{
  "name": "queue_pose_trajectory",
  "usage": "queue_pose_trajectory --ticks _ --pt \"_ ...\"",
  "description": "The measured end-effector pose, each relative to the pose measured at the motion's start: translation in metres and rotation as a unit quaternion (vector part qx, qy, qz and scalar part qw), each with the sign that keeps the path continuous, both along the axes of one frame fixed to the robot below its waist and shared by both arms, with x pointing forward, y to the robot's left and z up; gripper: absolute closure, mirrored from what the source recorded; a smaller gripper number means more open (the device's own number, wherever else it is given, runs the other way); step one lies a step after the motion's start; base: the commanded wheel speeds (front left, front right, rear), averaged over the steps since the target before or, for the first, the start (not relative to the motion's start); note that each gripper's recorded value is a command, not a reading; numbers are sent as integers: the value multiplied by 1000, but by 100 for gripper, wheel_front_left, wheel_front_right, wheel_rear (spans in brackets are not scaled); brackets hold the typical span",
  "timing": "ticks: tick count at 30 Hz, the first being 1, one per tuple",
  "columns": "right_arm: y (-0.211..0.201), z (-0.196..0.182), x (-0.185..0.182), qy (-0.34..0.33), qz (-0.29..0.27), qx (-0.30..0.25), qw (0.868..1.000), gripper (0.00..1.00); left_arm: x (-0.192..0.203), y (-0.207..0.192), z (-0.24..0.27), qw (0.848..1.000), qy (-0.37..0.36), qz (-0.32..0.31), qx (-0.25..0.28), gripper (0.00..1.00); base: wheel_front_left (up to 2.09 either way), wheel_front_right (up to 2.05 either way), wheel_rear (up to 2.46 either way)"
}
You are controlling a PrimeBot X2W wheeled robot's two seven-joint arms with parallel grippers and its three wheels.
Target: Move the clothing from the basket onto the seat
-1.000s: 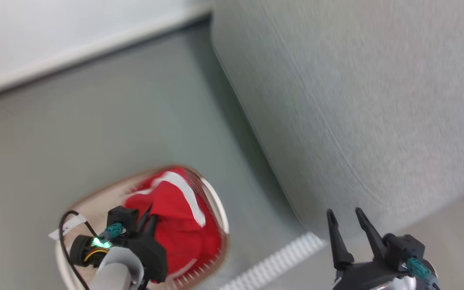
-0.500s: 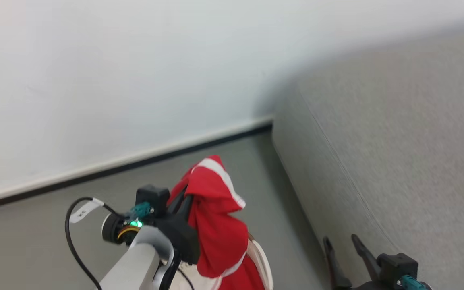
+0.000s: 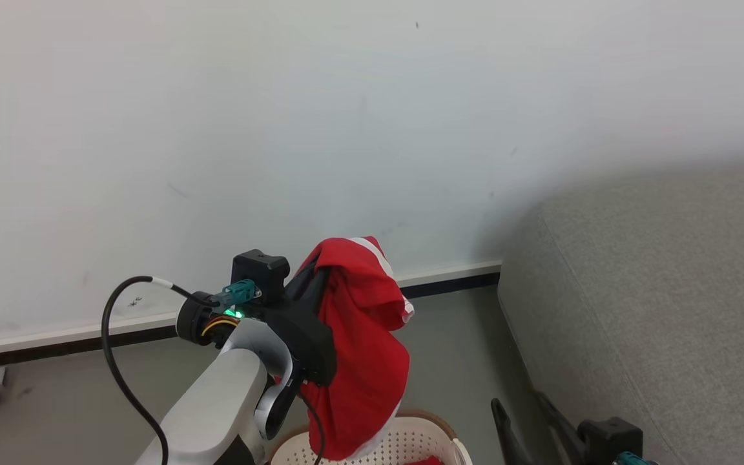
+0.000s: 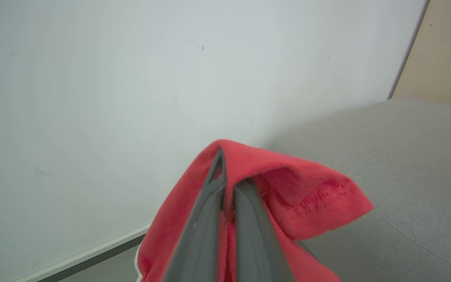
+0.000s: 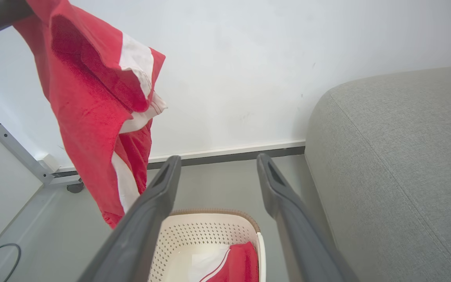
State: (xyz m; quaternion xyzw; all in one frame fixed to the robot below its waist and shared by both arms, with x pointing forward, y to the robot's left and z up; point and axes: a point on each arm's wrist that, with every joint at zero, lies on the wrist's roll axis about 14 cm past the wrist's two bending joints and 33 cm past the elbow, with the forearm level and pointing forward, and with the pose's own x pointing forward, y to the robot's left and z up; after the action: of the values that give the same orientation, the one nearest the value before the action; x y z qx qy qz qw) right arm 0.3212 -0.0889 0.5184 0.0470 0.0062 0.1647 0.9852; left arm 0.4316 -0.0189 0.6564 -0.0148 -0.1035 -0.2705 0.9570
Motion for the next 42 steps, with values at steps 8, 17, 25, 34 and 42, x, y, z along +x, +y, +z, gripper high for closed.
queue_pose_trajectory --ticks 8,17,25,34,42 --pt "21 7 -5 -8 33 0 999 0 -10 4 12 1000 -7 2 -7 100 0 0 0" --pt "43 7 0 3 71 -17 997 0 -22 -15 13 999 -7 -36 5 100 0 0 0" --pt "56 3 8 16 93 -28 995 0 -32 -22 26 998 -16 -55 -2 100 0 0 0" --pt "85 -1 9 32 142 -15 989 0 -43 -31 42 997 -31 -74 -6 100 0 0 0" --pt "97 12 27 22 160 -15 987 0 -59 -42 51 995 -35 -98 -10 100 0 0 0"
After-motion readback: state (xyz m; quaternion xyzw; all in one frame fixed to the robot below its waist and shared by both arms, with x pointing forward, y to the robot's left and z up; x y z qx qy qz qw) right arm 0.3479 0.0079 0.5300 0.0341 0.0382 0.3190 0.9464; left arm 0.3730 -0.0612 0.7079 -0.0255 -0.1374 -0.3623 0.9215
